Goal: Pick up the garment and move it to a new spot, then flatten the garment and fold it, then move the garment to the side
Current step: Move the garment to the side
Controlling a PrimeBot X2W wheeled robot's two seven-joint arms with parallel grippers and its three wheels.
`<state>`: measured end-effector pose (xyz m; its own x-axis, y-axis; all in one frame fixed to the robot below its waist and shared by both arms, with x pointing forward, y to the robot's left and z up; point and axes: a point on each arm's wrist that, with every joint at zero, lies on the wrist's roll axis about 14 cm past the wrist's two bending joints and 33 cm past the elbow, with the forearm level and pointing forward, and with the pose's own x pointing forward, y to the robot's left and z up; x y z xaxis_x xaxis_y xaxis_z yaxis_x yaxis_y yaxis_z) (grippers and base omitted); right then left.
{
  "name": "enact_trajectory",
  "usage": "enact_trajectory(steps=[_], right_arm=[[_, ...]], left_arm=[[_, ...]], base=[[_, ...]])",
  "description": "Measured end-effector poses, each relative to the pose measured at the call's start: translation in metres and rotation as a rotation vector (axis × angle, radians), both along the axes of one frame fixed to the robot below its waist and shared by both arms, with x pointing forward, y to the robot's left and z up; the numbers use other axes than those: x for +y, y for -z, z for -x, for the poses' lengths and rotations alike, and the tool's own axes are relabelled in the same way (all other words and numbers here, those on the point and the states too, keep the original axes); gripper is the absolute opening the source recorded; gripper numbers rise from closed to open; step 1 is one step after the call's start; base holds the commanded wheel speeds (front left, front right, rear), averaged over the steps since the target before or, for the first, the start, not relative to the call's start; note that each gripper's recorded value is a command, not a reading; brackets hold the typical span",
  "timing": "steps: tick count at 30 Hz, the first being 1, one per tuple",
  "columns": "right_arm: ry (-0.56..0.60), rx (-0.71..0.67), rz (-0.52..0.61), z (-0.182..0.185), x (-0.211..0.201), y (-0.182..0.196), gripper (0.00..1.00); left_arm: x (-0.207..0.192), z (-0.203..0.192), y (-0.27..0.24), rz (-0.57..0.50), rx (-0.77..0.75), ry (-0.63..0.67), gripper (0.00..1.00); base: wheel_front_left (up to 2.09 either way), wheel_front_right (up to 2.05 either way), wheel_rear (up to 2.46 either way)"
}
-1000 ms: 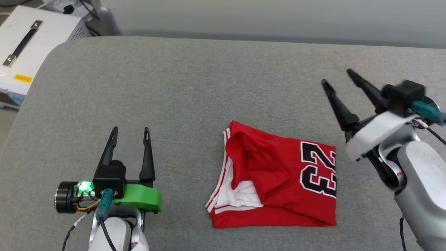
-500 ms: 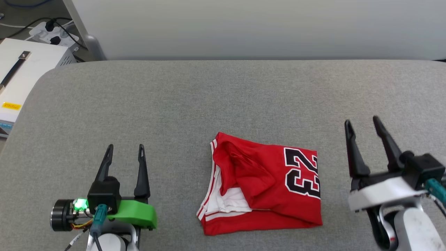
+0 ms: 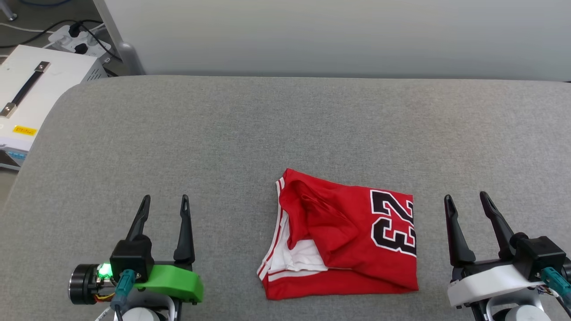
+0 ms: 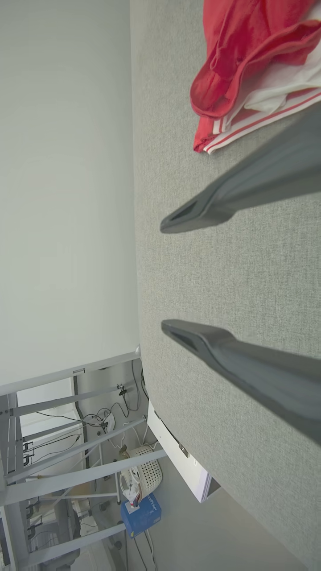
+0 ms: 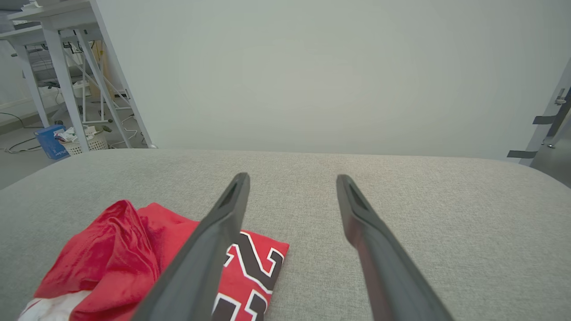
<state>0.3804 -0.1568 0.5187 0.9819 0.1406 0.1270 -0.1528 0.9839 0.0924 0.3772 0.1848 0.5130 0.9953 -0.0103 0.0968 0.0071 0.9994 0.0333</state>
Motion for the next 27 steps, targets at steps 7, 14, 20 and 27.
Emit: enact_trajectory(steps=[7, 14, 20, 27], right_arm=[[0.001, -0.152, 0.106, -0.021, -0.01, -0.047, 1.0], [-0.102, -0.143, 0.21, -0.064, -0.005, -0.072, 1.0], [-0.277, 0.332, 0.201, -0.074, 0.01, -0.009, 1.0], [-0.416, 0.825, 0.075, -0.042, 0.015, 0.061, 1.0]], left_arm=[[0.004, 0.0, 0.003, 0.001, 0.01, -0.013, 1.0], [0.007, -0.002, 0.012, 0.002, 0.036, -0.018, 1.0], [0.01, -0.005, 0.018, 0.004, 0.053, -0.029, 1.0], [0.01, -0.013, 0.02, 0.009, 0.059, -0.034, 1.0]], base=[[0.0, 0.0, 0.0], [0.0, 0.0, 0.0], [0.0, 0.0, 0.0], [0.0, 0.0, 0.0]])
